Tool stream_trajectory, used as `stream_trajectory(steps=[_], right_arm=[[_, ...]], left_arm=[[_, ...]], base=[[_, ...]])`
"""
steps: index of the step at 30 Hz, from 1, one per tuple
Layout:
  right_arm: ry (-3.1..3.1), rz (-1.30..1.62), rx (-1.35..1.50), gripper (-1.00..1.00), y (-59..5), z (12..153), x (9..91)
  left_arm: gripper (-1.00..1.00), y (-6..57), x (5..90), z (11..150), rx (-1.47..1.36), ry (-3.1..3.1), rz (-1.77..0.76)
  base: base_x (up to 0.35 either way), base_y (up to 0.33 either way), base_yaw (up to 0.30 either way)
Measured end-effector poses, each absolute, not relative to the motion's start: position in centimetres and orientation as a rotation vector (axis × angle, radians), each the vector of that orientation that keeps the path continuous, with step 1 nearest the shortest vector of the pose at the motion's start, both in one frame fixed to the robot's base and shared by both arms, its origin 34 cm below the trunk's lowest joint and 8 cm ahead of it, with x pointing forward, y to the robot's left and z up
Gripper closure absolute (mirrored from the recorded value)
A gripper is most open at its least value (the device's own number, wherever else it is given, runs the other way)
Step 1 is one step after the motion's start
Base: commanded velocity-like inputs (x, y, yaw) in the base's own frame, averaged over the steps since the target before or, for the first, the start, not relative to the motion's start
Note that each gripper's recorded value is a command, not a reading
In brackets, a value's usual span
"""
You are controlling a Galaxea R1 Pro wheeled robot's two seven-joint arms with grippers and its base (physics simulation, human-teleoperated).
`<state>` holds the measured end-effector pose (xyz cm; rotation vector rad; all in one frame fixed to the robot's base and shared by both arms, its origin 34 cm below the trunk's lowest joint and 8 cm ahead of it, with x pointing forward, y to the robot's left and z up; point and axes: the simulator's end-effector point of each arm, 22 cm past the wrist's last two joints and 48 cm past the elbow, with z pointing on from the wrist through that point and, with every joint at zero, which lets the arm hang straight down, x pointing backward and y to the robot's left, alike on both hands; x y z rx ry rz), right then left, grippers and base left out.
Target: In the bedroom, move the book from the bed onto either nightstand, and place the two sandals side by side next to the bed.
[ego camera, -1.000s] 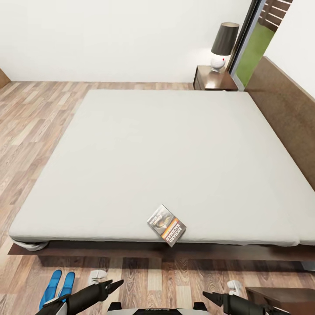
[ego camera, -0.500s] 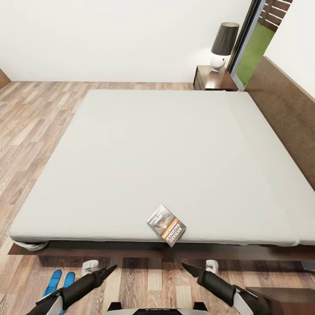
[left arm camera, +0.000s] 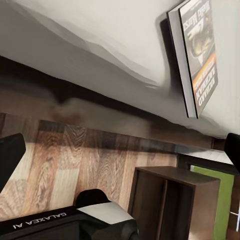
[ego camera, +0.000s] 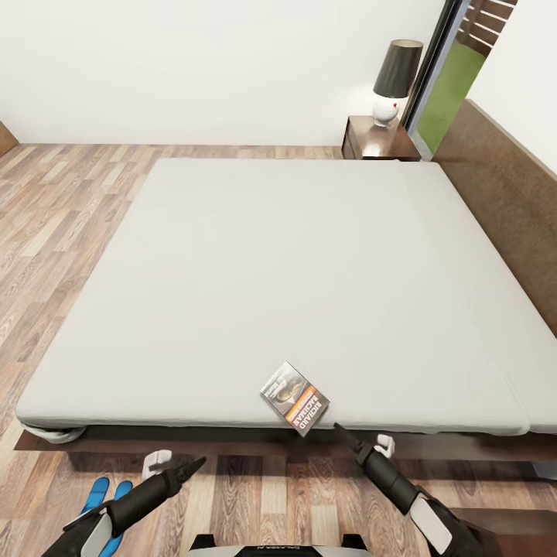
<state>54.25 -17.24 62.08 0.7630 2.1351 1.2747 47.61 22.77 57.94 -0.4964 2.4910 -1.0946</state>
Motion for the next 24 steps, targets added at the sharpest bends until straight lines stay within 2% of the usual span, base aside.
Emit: stream_trajectory(steps=[5,11,24], right_arm=[[2.118,1.306,0.778,-1.0,-15.6,62.3,54.3],[2.082,1.403,0.816,-1.0,-10.2,63.2,53.9],[2.06,1.456,0.835,-1.0,-7.4,63.9,53.8]], left_arm=[[-1.0,22.7,47.5,57.9,-0.5,2.492,-1.095],[-1.0,22.6,47.4,57.8,-0.503,2.496,-1.094],[-1.0,22.4,47.3,57.7,-0.505,2.498,-1.096]], base=[[0.0,0.0,0.0],[0.0,0.0,0.0],[0.0,0.0,0.0]])
